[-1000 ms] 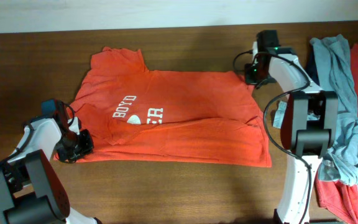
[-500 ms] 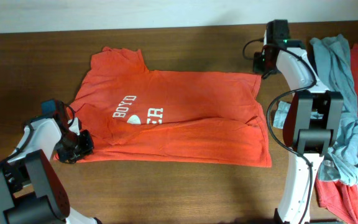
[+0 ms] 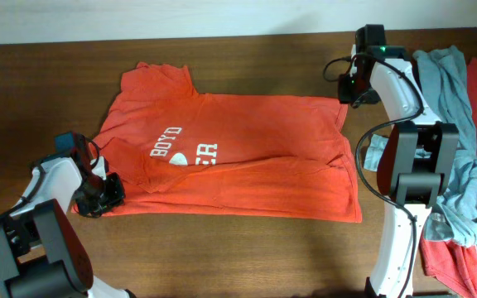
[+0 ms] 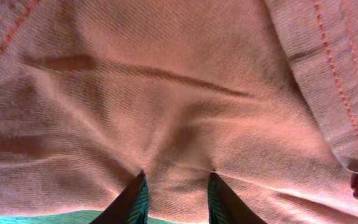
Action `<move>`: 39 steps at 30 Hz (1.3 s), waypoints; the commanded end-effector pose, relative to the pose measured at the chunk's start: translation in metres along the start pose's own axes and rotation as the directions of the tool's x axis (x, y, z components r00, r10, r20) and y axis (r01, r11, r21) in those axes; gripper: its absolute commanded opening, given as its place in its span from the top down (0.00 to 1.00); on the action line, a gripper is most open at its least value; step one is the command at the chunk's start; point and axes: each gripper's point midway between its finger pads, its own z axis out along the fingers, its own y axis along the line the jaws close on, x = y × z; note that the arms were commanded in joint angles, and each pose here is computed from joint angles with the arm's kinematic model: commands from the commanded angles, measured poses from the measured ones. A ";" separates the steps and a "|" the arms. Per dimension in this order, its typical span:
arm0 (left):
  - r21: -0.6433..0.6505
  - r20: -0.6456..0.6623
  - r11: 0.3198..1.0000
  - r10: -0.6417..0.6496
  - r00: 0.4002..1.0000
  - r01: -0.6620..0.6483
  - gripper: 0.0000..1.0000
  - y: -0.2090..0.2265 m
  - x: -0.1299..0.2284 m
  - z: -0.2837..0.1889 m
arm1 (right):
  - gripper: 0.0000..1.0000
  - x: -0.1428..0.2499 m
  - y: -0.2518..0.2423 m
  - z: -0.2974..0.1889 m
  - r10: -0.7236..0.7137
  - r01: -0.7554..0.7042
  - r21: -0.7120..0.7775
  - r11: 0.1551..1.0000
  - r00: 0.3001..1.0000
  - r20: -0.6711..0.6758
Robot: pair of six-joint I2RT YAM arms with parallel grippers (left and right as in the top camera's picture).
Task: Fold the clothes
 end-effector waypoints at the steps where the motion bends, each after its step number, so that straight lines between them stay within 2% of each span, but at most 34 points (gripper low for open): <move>1: 0.009 0.019 1.000 -0.007 1.000 0.007 0.68 -0.001 0.000 -0.006 | 0.53 -0.002 0.009 0.008 -0.011 0.011 -0.045 0.999 1.000 0.005; 17: 0.009 0.019 1.000 -0.007 1.000 0.007 0.68 -0.001 0.000 -0.006 | 0.54 0.010 0.016 0.047 -0.014 0.012 -0.067 0.998 0.999 -0.039; 19: 0.009 0.019 1.000 -0.007 1.000 0.007 0.68 -0.001 0.000 -0.006 | 0.60 0.010 0.019 0.047 -0.015 0.011 -0.088 0.996 0.999 -0.039; 22: 0.009 0.018 1.000 -0.007 1.000 0.007 0.68 -0.001 0.000 -0.006 | 0.85 0.010 0.025 0.046 -0.014 0.009 -0.121 0.993 0.999 -0.040; 24: 0.009 0.018 1.000 -0.007 1.000 0.007 0.68 -0.001 0.001 -0.006 | 0.93 0.011 0.025 0.046 -0.015 0.009 -0.123 0.992 0.999 -0.046; 30: 0.016 0.051 1.000 -0.005 0.999 0.004 0.71 -0.003 -0.006 -0.017 | 0.96 0.015 0.025 0.046 -0.015 0.008 -0.122 0.993 0.998 -0.062; 34: 0.024 0.181 1.000 0.005 0.983 -0.009 0.71 -0.007 -0.033 -0.054 | 0.96 0.017 0.025 0.046 -0.016 0.008 -0.122 0.993 0.998 -0.069; 35: 0.027 0.232 1.000 0.008 0.973 -0.014 0.70 -0.009 -0.044 -0.067 | 0.96 0.018 0.025 0.046 -0.016 0.007 -0.122 0.993 0.997 -0.071; 39: 0.064 0.412 0.996 0.029 0.911 -0.061 0.41 -0.022 -0.087 -0.115 | 0.96 0.021 0.025 0.046 -0.017 0.007 -0.121 0.993 0.996 -0.084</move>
